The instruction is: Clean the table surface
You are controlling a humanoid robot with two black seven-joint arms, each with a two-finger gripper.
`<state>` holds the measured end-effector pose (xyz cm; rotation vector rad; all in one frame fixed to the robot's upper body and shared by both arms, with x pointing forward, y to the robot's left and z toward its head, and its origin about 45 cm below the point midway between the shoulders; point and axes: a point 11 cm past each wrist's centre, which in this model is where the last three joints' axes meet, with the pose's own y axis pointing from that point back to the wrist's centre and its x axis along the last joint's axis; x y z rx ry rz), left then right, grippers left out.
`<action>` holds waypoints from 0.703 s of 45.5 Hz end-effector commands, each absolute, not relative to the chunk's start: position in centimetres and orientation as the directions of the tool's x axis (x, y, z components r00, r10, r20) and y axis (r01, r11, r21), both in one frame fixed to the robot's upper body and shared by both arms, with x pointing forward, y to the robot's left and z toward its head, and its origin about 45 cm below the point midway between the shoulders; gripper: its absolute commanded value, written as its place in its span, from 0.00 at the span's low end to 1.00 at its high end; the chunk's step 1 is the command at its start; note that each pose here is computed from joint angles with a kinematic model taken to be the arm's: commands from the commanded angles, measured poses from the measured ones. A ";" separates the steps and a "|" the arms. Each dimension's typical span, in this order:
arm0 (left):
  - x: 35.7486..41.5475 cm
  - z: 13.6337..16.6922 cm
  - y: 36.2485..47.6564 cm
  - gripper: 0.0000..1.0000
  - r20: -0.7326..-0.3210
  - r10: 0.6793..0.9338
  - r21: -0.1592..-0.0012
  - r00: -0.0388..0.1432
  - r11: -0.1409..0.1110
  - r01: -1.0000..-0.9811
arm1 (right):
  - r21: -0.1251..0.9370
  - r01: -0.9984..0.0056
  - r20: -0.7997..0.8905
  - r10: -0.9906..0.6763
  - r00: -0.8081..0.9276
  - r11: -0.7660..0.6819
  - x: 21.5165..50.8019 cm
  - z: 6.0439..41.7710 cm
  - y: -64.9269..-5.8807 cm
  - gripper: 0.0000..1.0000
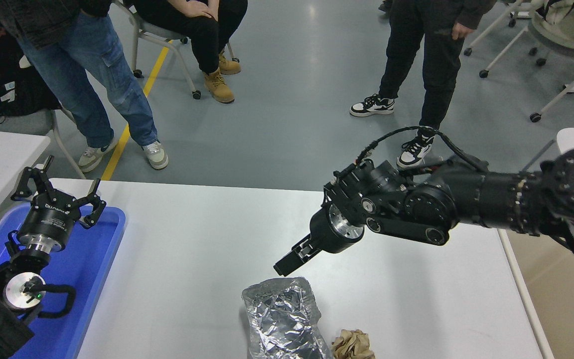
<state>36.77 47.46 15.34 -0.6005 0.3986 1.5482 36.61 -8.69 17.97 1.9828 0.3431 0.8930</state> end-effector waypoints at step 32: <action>36.77 15.34 47.5 1.00 -0.593 0.805 -0.108 0.004 -0.075 -0.991 | 0.834 -0.166 0.360 0.290 0.887 -0.526 31.8 15.9 -19.7 0.98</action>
